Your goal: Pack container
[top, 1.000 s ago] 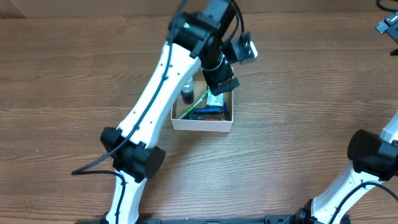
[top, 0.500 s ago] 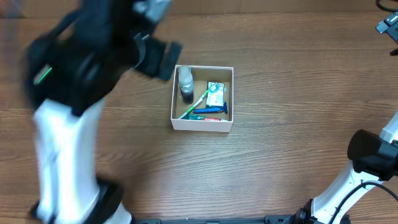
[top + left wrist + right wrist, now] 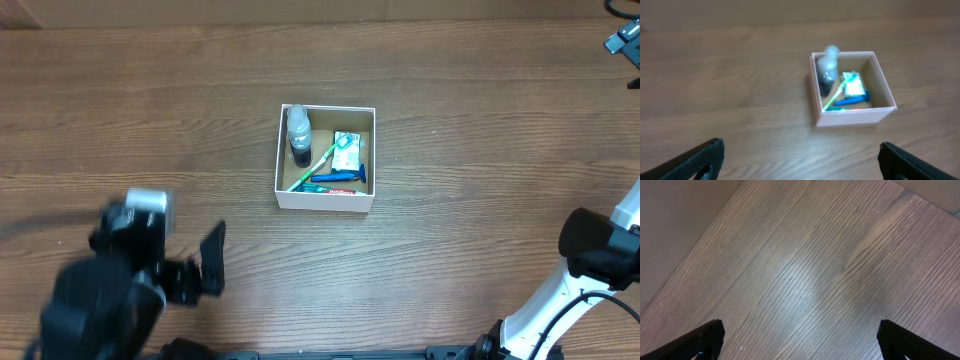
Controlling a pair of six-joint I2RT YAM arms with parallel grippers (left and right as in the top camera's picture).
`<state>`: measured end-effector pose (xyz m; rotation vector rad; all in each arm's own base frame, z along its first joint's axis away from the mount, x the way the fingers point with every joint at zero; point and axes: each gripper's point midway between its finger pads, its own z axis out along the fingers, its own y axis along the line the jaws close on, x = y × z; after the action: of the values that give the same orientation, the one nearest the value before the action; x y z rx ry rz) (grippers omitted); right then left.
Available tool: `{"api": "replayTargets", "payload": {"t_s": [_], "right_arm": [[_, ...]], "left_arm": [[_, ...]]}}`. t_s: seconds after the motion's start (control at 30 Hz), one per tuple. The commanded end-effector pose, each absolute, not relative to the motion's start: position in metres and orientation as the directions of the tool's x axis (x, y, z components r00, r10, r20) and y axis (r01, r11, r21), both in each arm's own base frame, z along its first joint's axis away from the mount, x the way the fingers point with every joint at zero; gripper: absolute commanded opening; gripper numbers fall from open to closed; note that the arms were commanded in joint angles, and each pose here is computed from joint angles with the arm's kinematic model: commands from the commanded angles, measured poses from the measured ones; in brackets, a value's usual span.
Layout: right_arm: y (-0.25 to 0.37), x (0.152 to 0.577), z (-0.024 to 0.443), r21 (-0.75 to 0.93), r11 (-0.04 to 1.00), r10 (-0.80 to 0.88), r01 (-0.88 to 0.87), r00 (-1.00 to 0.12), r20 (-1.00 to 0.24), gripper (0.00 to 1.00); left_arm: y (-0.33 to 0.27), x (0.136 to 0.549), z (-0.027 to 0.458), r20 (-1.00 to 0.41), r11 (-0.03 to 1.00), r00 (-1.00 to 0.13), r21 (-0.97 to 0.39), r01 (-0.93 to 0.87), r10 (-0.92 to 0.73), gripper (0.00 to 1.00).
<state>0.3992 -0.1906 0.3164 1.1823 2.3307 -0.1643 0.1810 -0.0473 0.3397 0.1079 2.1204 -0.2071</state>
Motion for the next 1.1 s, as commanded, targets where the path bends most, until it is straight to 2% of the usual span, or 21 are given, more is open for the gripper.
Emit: {"api": "replayTargets", "payload": {"t_s": [0.0,0.1,0.23,0.3,0.4,0.6,0.7,0.77,0.93,1.07], "right_arm": [[-0.188,0.396,0.329,0.136,0.62,0.708,0.773,-0.476,-0.522,1.0],[-0.188,0.396,0.329,0.136,0.62,0.708,0.773,-0.476,-0.522,1.0],[-0.188,0.396,0.329,0.136,0.62,0.708,0.773,-0.476,-0.522,1.0],[-0.188,0.396,0.329,0.136,0.62,0.708,0.773,-0.476,-0.522,1.0],[-0.188,0.396,0.329,0.136,0.62,0.708,0.773,-0.476,-0.522,1.0],[-0.188,0.396,0.329,0.136,0.62,0.708,0.773,-0.476,-0.522,1.0],[-0.188,0.396,0.329,0.136,0.62,0.708,0.773,-0.476,-0.522,1.0],[-0.188,0.396,0.329,0.136,0.62,0.708,0.773,-0.476,-0.522,1.0],[-0.188,0.396,0.329,0.136,0.62,0.708,0.773,-0.476,-0.522,1.0],[-0.188,0.396,0.329,0.136,0.62,0.708,0.773,-0.476,-0.522,1.0]], "left_arm": [[-0.069,0.158,0.305,-0.865,0.929,-0.497,-0.235,0.286,-0.066,1.0],[-0.087,0.149,0.274,-0.822,0.884,-0.565,-0.319,0.342,-0.078,1.0],[-0.093,0.134,0.229,-0.692,0.875,-0.72,-0.385,0.295,-0.061,1.0],[-0.092,0.136,0.224,-0.692,0.88,-0.72,-0.376,0.291,-0.057,1.0],[-0.082,0.158,0.226,-0.756,0.917,-0.652,-0.299,0.265,-0.058,1.0],[-0.096,0.205,0.213,-0.892,0.908,-0.441,-0.1,0.408,0.1,1.0],[-0.093,0.226,0.208,-0.937,0.919,-0.344,-0.077,0.387,0.066,1.0],[-0.084,0.239,0.214,-0.972,0.932,-0.236,-0.071,0.354,0.015,1.0],[-0.055,0.243,0.22,-0.995,0.965,-0.095,-0.055,0.255,-0.031,1.0],[-0.027,0.241,0.218,-0.997,0.986,-0.033,-0.071,0.15,-0.066,1.0]]}}
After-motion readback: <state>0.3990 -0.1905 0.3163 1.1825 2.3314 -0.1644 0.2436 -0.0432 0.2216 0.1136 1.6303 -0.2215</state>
